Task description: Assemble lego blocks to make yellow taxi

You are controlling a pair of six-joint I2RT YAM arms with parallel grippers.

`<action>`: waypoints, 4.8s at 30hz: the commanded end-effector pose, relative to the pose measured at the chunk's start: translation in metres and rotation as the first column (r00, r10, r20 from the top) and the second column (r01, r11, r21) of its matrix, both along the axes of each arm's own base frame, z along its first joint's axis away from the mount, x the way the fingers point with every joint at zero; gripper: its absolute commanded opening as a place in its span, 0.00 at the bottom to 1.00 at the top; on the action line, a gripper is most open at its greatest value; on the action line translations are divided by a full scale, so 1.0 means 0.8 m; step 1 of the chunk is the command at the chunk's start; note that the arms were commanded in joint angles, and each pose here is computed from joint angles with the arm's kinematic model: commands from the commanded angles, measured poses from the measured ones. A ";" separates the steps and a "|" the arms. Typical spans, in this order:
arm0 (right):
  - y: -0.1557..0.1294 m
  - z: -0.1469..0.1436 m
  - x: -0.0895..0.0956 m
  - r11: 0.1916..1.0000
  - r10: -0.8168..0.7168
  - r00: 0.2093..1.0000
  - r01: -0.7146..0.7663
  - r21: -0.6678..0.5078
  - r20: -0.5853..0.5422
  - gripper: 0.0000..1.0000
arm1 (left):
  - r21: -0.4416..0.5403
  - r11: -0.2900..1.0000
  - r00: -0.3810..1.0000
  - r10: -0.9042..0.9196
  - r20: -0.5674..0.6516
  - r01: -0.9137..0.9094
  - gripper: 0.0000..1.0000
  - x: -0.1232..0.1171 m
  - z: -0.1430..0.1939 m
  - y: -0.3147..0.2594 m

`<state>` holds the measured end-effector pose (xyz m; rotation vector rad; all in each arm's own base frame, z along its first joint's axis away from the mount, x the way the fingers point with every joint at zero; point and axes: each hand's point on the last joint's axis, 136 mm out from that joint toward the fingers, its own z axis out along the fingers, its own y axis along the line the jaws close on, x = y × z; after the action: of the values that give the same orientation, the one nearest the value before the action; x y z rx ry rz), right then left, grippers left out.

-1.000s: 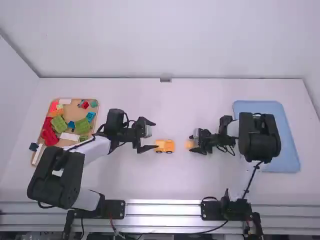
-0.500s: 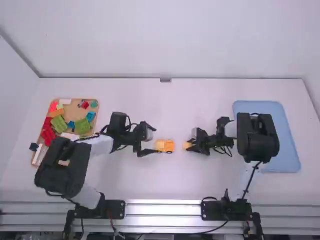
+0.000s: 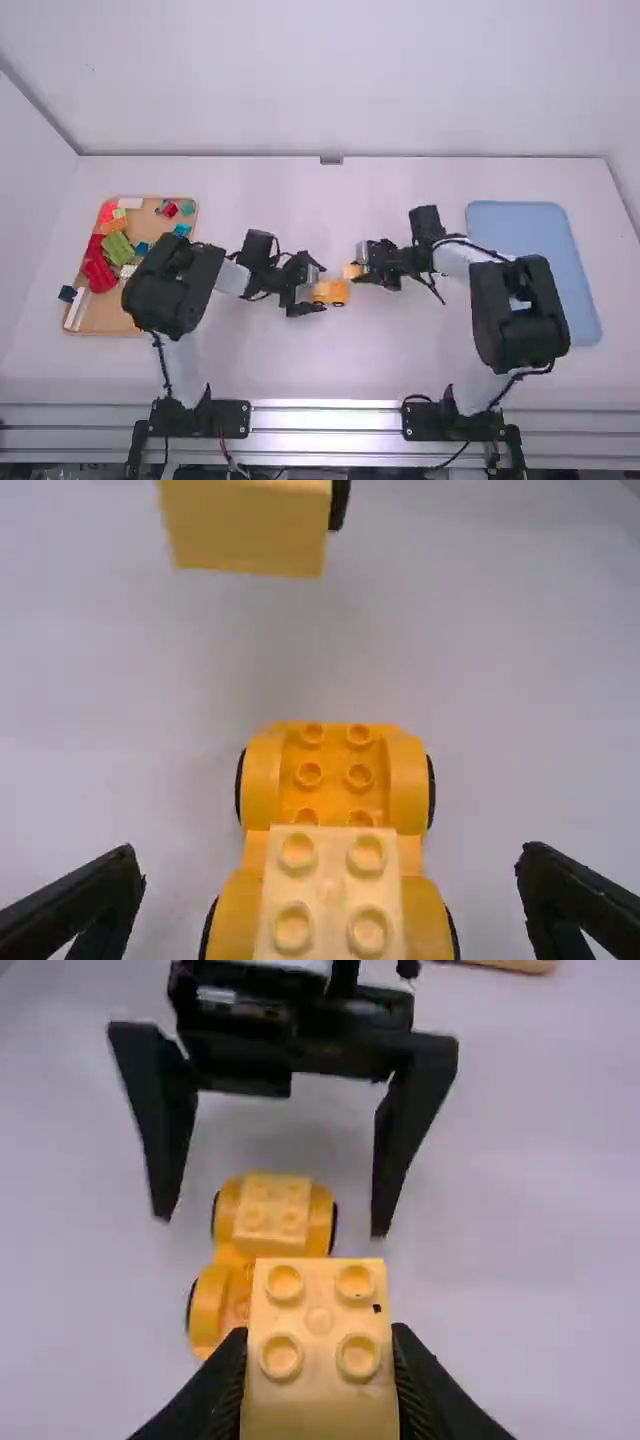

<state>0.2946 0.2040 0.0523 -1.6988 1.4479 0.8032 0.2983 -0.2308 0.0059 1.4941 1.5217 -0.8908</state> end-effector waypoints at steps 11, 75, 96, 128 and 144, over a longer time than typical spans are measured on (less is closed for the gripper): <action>0.029 -0.041 -0.030 0.994 -0.108 0.988 0.105 -0.032 -0.108 0.19 | 0.108 0.994 1.000 -0.001 0.008 0.001 0.90 -0.003 -0.029 -0.012; 0.036 -0.047 -0.022 0.991 -0.122 0.987 0.115 -0.071 -0.106 0.00 | 0.115 0.993 1.000 0.005 -0.017 -0.003 0.45 -0.005 -0.043 -0.011; 0.036 -0.119 -0.035 0.964 -0.160 0.963 0.105 -0.245 -0.218 0.00 | 0.107 0.994 1.000 0.009 -0.028 -0.006 0.44 -0.005 -0.041 -0.012; 0.005 0.077 0.056 0.889 -0.445 0.892 0.451 -0.084 0.074 0.99 | 0.174 0.927 0.939 0.343 -0.038 -0.332 0.99 0.030 0.084 0.107; 0.010 0.098 0.074 0.879 -0.473 0.875 0.477 -0.009 0.107 0.98 | -0.131 0.076 0.052 0.983 0.175 -0.989 0.99 0.045 0.333 0.307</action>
<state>0.3515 0.2105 0.1279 -1.3020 1.7242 0.4106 0.3390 -0.0293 0.2467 0.4495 1.8832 0.0444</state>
